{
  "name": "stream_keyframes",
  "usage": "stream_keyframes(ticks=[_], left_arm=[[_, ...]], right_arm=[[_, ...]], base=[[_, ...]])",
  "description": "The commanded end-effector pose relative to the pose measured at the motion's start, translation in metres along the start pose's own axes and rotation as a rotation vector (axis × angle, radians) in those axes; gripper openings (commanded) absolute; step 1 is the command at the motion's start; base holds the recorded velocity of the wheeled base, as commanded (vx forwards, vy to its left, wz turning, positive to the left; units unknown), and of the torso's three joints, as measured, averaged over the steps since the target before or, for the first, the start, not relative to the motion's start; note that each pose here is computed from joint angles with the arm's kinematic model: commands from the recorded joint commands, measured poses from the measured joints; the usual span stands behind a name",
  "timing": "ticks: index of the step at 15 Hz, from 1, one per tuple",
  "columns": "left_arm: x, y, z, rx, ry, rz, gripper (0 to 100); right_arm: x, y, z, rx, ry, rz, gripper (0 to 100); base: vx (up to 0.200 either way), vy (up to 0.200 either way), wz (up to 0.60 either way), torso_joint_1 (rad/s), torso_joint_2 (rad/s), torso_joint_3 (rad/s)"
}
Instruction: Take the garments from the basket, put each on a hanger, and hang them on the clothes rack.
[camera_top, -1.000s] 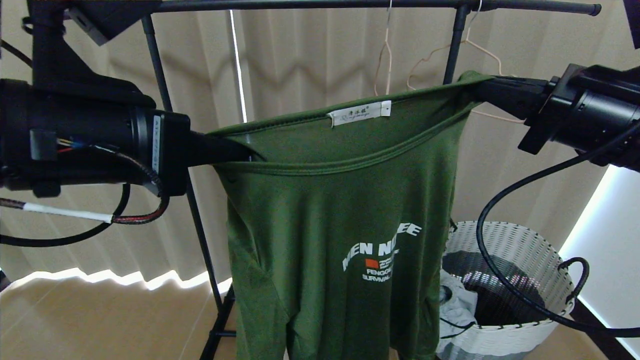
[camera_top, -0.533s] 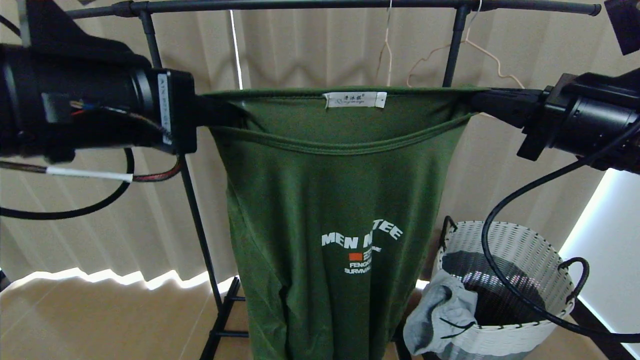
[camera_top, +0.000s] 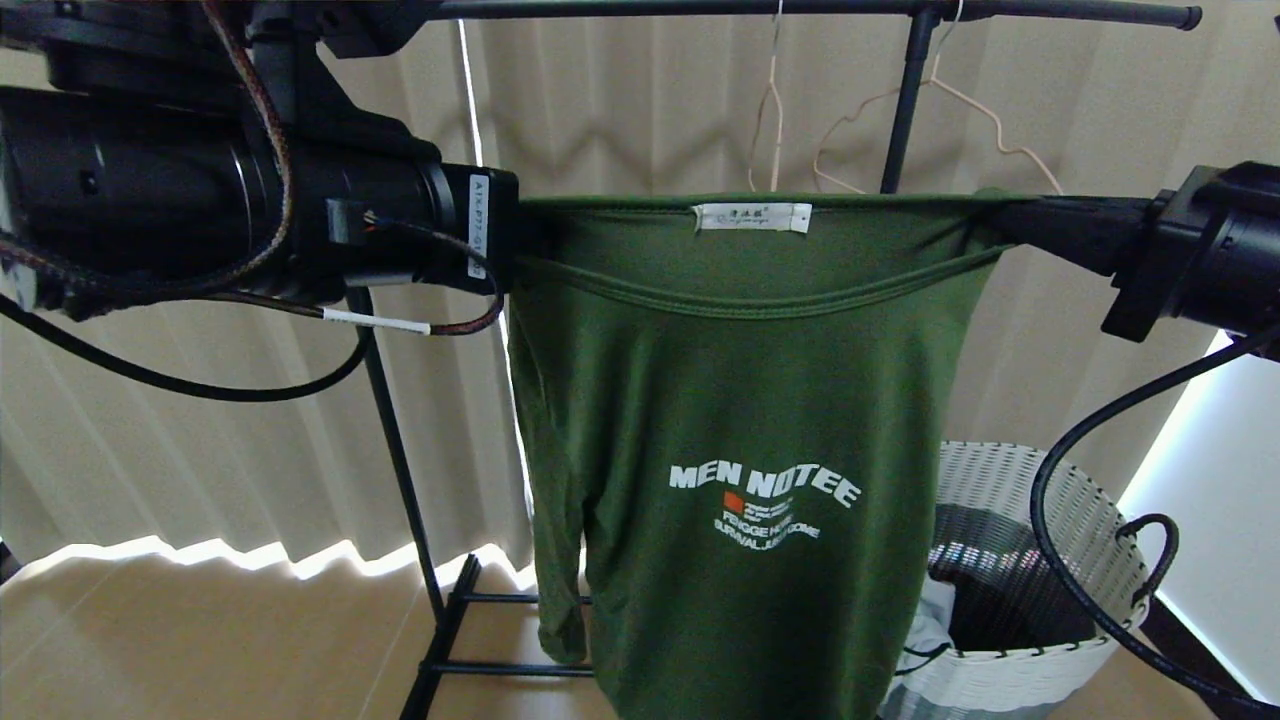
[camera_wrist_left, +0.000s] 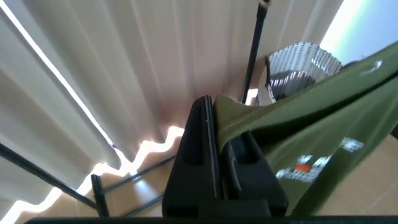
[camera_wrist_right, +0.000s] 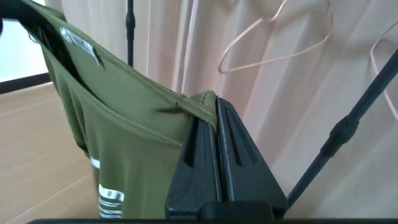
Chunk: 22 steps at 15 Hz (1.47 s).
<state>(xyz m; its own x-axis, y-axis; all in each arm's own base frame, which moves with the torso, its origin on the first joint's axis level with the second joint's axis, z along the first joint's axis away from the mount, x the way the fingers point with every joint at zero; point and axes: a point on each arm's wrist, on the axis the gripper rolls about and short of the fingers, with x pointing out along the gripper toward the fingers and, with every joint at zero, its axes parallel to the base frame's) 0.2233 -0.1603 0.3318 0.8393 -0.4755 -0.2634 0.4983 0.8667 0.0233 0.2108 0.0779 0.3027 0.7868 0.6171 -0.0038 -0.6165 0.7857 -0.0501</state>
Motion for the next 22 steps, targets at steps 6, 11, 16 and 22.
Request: stream_keyframes(ticks=[6, 11, 16, 22], left_arm=[[-0.021, -0.005, 0.002, -0.027, -0.029, -0.1, 0], [-0.024, -0.004, 0.0, -0.026, -0.03, -0.099, 0], [-0.01, -0.003, -0.025, -0.029, -0.041, -0.085, 0], [-0.008, 0.009, -0.022, -0.042, -0.051, -0.023, 0]], right_arm=[[-0.001, 0.001, -0.002, 0.002, 0.006, -0.001, 0], [-0.002, 0.001, -0.006, 0.007, 0.022, 0.003, 0], [-0.009, 0.022, -0.034, 0.003, 0.032, 0.07, 100], [-0.037, 0.03, -0.036, 0.038, -0.009, 0.082, 100]], base=[[0.0, 0.0, 0.0, 0.0, 0.0, 0.0], [0.0, 0.0, 0.0, 0.0, 0.0, 0.0], [0.0, 0.0, 0.0, 0.0, 0.0, 0.0], [0.0, 0.0, 0.0, 0.0, 0.0, 0.0]])
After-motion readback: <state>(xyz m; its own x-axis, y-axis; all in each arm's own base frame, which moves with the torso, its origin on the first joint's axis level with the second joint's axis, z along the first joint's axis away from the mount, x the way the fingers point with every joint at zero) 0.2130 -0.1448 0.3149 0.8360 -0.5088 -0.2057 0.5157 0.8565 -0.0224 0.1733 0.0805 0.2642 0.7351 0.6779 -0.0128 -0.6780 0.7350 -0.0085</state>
